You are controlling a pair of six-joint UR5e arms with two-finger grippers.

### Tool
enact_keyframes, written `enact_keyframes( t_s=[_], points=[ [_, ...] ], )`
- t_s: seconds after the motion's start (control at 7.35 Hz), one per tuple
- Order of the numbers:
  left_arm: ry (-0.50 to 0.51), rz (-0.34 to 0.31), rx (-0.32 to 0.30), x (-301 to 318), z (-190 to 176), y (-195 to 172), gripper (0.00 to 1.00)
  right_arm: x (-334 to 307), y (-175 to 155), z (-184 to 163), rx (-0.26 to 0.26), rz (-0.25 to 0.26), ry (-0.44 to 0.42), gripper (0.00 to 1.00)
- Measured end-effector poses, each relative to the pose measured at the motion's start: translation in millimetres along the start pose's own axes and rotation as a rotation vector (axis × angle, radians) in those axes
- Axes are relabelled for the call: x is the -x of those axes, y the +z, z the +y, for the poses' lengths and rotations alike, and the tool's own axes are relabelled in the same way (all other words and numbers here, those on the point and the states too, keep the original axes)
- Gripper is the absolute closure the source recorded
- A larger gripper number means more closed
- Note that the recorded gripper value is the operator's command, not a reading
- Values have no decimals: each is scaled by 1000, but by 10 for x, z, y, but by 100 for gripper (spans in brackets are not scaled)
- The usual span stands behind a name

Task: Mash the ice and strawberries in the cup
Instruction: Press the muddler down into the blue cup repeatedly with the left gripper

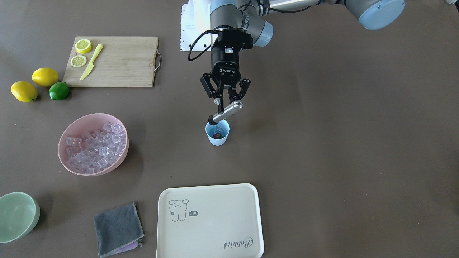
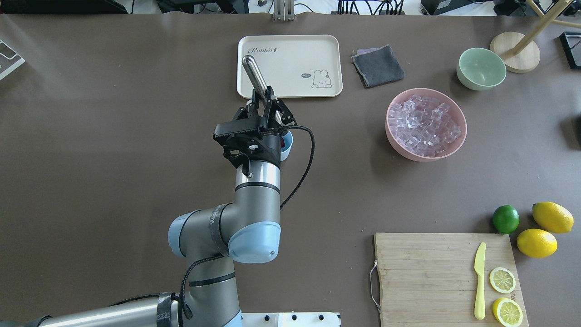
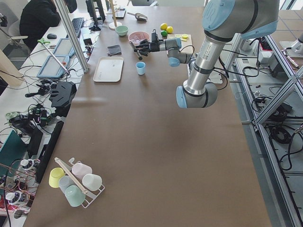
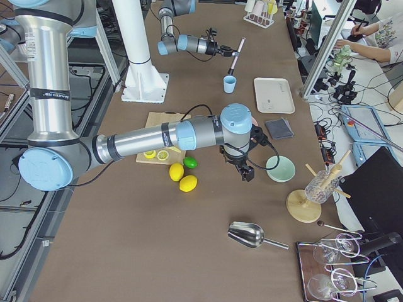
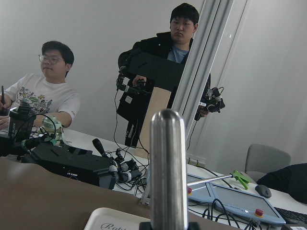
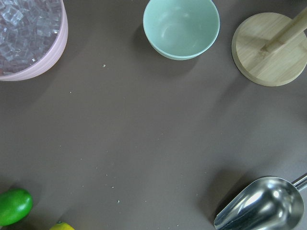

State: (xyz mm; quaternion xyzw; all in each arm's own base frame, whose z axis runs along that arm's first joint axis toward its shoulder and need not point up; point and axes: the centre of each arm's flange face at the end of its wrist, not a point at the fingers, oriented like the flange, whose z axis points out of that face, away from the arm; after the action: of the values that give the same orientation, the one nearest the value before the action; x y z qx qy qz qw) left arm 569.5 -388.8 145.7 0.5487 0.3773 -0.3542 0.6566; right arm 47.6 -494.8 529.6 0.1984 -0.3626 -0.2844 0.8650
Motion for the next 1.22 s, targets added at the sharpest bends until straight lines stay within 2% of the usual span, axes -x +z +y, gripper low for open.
enact_keyframes(
  t_s=[0.54, 1.22],
  points=[
    [13, -8, 4, 50, 81, 51, 100, -3, -5, -13, -1, 2, -2, 3],
    [16, -21, 65, 212, 371, 124, 100, 2, -26, -7, -4, 3, -3, 3]
  ],
)
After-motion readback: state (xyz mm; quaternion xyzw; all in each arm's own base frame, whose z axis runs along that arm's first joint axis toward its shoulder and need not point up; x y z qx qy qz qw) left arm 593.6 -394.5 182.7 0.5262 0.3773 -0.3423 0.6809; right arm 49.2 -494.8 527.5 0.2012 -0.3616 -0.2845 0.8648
